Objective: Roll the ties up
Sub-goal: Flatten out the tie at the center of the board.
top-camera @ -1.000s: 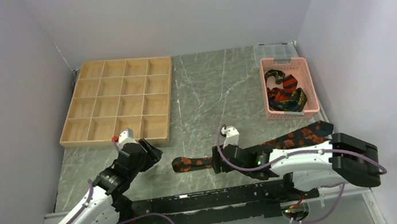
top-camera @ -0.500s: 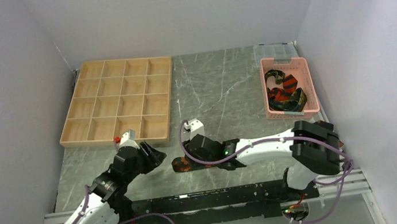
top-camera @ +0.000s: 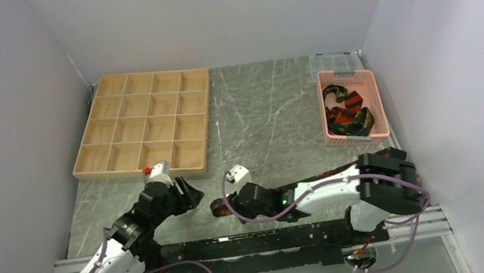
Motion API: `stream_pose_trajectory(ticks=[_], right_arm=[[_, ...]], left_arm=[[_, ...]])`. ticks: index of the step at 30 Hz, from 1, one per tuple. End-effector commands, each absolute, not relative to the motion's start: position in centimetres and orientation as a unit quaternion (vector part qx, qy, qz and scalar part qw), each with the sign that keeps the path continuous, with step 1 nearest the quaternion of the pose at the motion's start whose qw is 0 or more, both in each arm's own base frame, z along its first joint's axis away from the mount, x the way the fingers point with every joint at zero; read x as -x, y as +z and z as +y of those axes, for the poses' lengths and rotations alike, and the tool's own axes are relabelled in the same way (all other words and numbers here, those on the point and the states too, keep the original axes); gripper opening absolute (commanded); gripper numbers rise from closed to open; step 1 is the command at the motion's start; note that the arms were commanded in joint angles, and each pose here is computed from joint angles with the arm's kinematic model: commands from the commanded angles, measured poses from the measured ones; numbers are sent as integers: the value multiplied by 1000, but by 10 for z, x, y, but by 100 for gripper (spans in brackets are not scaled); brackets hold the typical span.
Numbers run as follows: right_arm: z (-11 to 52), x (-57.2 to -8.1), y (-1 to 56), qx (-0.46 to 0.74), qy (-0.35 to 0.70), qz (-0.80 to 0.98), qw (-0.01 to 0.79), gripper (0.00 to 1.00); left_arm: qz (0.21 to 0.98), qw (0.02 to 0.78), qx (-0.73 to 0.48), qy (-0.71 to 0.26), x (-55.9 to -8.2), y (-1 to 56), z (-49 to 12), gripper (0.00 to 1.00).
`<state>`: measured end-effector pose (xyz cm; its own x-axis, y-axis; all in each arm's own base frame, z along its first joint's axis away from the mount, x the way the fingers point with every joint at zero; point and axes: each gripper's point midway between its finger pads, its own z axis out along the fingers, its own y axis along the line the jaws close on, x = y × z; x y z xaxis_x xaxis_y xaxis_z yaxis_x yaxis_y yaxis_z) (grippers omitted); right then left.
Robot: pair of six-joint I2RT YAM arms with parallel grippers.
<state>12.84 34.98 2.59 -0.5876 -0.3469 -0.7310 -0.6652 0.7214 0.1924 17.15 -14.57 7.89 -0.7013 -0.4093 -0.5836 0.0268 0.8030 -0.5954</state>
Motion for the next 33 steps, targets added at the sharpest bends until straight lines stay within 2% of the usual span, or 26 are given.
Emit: stream_pose_trajectory(ticks=[1, 6, 9, 14, 21, 28, 32, 33], right_arm=[[325, -140, 60, 239, 233, 853, 400, 58], [277, -162, 81, 166, 173, 865, 440, 68], [252, -174, 84, 131, 149, 874, 444, 70], [236, -178, 90, 101, 164, 873, 449, 71], [228, -180, 88, 83, 167, 872, 452, 71], [230, -187, 92, 74, 174, 867, 461, 71], [229, -188, 90, 69, 180, 867, 460, 71], [228, -189, 90, 67, 179, 867, 461, 71]], left_arm=[[875, 390, 33, -283, -177, 91, -164, 63], [894, 406, -73, -172, -170, 93, -182, 69], [899, 413, -108, -97, -168, 94, -186, 76], [909, 389, -145, -40, -160, 72, -196, 78], [917, 370, -150, -2, -152, 53, -200, 76], [916, 377, -139, -14, -141, 56, -202, 77], [907, 388, -150, -60, -132, 65, -214, 78], [906, 393, -146, -66, -134, 65, -217, 86]])
